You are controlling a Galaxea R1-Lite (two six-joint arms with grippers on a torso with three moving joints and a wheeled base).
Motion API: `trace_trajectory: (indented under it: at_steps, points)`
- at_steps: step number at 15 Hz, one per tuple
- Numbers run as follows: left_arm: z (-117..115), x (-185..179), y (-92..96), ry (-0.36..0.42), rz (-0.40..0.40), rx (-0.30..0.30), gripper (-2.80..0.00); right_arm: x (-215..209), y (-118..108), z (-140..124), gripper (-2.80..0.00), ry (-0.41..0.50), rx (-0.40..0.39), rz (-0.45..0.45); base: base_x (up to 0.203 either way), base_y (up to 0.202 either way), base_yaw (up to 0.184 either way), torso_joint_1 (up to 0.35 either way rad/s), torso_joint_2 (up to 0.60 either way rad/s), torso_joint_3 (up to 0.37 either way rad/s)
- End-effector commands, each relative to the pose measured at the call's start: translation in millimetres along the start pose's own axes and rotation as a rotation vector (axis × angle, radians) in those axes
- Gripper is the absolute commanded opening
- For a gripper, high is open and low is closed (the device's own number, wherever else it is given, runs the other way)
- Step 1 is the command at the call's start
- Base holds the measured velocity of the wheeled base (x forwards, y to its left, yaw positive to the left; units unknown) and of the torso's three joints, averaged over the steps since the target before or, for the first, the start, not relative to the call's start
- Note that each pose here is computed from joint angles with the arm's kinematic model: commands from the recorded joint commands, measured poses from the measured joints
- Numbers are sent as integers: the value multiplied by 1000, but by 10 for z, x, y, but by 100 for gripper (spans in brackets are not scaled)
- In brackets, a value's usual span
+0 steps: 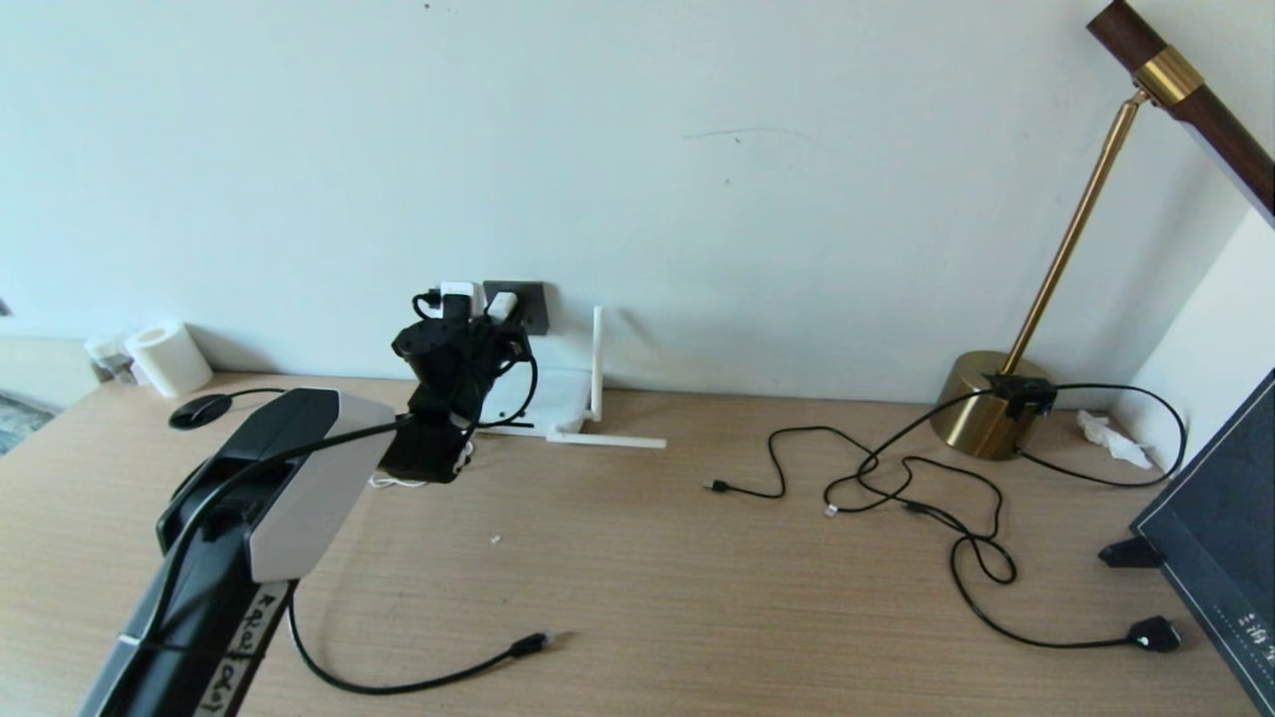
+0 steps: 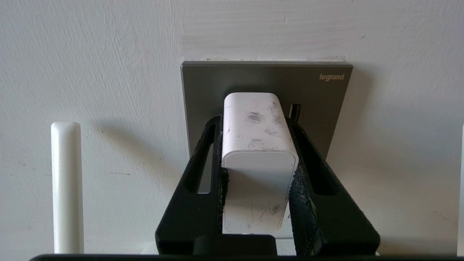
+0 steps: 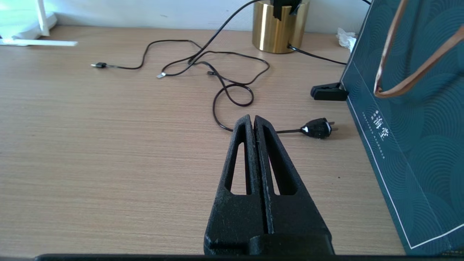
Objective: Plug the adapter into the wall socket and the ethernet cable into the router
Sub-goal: Plug plug into socket
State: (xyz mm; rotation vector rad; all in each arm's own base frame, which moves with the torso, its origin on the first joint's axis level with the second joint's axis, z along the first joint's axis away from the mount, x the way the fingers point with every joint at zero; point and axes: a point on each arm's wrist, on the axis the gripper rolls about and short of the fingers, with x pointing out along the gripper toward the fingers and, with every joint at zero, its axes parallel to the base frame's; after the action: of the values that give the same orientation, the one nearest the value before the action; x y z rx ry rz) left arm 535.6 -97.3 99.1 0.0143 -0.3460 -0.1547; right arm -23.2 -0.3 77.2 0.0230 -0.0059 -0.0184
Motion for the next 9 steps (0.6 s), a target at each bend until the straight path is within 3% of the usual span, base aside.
trace_trajectory:
  at_steps: [1, 9]
  points:
    - [60, 9, 6, -15, 2, 1, -280, 0, 0, 0, -280, 0, 0, 0, 0, 0, 0, 0, 0, 0]
    - [8, 1, 5, -5, 1, 1, -280, 0, 0, 0, -280, 0, 0, 0, 0, 0, 0, 0, 0, 0]
